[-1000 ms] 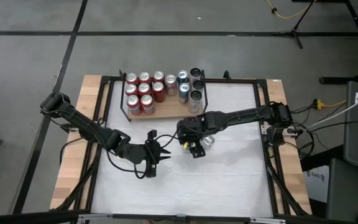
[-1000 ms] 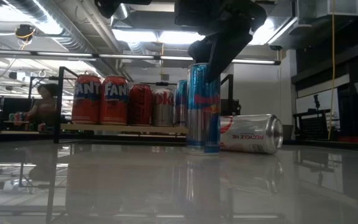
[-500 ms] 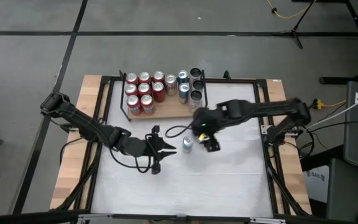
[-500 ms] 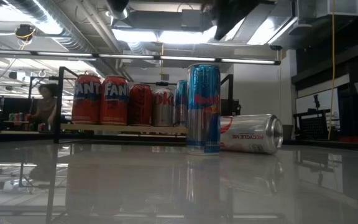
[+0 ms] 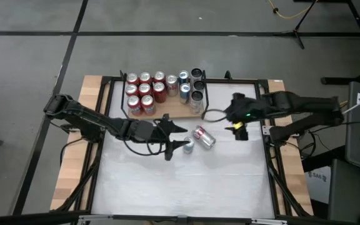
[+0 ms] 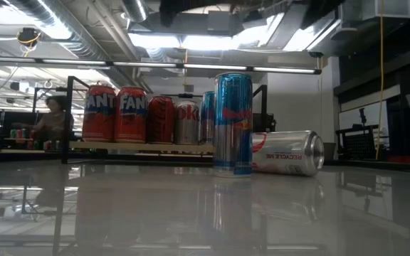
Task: Place canned beverage on shelf
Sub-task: Put the blue soda can on the shelf aligned with the other blue soda cans
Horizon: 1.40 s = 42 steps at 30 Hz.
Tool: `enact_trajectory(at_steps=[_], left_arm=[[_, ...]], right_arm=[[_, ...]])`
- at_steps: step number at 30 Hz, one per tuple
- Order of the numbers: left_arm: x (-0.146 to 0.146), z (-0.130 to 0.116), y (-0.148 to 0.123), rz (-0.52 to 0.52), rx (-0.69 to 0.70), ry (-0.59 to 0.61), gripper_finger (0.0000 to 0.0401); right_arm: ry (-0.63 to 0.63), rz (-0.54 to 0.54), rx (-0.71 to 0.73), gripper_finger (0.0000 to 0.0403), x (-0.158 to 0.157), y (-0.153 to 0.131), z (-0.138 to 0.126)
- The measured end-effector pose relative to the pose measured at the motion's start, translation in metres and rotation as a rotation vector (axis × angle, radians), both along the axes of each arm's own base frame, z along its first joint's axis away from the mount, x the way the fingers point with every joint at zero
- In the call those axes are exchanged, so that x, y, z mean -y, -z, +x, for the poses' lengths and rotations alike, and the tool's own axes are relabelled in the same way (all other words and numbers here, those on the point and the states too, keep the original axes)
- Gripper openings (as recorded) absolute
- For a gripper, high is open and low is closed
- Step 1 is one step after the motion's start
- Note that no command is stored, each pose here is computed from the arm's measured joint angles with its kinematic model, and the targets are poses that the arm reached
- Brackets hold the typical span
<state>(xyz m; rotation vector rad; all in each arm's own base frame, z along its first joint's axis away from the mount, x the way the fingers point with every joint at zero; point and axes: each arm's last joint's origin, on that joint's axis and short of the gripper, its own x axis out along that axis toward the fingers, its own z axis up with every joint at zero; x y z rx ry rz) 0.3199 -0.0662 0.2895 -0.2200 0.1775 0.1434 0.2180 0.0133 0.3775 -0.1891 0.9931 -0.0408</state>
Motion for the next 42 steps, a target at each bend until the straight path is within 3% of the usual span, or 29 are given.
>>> enact_trajectory(at_steps=[4,8,13,23,42], left_arm=[[-0.005,0.013,0.006,0.005,0.027,-0.015,0.0254],[-0.002,0.033,0.006,0.075,0.014,-0.006,0.0261],[0.003,0.058,0.014,0.171,-0.093,-0.001,0.0258],[0.003,0.063,0.037,0.141,-0.373,-0.046,0.0257],[0.003,0.062,0.038,0.145,-0.388,-0.046,0.0257]], right_arm=[[0.037,0.016,0.112,0.0333,0.007,0.014,-0.030],[0.054,0.026,0.186,0.0333,0.012,0.031,-0.052],[0.047,0.077,0.209,0.0333,0.012,0.054,-0.066],[0.087,0.113,0.137,0.0333,0.012,0.097,-0.070],[0.077,0.125,0.190,0.0333,0.011,0.105,-0.064]])
